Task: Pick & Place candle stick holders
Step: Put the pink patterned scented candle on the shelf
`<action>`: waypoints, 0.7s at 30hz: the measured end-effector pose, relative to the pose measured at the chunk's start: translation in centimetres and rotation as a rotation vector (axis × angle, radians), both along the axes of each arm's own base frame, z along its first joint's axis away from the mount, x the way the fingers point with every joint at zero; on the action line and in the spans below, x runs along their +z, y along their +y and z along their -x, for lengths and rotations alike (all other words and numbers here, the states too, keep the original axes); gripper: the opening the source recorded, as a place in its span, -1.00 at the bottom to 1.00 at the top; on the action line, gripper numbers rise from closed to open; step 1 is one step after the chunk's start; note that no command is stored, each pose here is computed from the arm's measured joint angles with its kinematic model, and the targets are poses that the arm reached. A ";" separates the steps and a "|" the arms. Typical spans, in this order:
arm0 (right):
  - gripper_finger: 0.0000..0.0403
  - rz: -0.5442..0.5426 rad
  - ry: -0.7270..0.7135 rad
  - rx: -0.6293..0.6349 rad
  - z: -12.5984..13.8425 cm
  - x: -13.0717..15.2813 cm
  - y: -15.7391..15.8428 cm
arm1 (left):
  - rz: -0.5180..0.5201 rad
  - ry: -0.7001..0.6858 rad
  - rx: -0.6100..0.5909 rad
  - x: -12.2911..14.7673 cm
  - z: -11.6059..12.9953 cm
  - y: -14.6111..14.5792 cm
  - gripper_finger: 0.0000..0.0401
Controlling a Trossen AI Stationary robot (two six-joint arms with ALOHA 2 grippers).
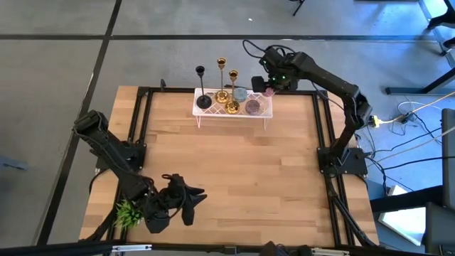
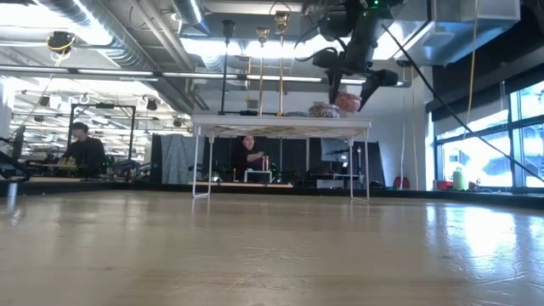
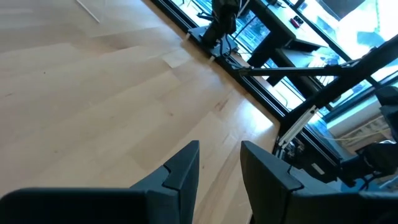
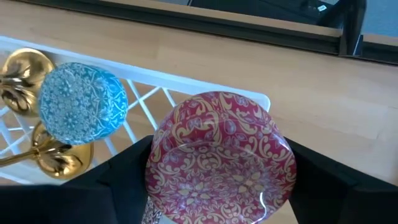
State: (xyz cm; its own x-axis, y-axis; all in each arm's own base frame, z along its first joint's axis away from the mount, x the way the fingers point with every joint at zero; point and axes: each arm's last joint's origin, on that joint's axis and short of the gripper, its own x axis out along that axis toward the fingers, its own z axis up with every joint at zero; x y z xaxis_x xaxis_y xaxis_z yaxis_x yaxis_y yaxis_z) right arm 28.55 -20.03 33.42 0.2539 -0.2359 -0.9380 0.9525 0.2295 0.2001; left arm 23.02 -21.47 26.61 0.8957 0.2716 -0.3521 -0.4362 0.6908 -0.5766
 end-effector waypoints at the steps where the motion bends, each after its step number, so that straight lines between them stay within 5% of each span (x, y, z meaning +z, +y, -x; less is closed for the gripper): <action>1: 0.46 0.000 -0.001 0.000 0.0 0.0 0.0 | -0.001 0.000 0.000 0.0 0.0 0.0 -0.43; 21: 0.46 -0.047 0.012 0.023 -1.2 -1.6 -0.4 | -0.007 0.005 -0.002 0.0 0.1 0.0 -0.43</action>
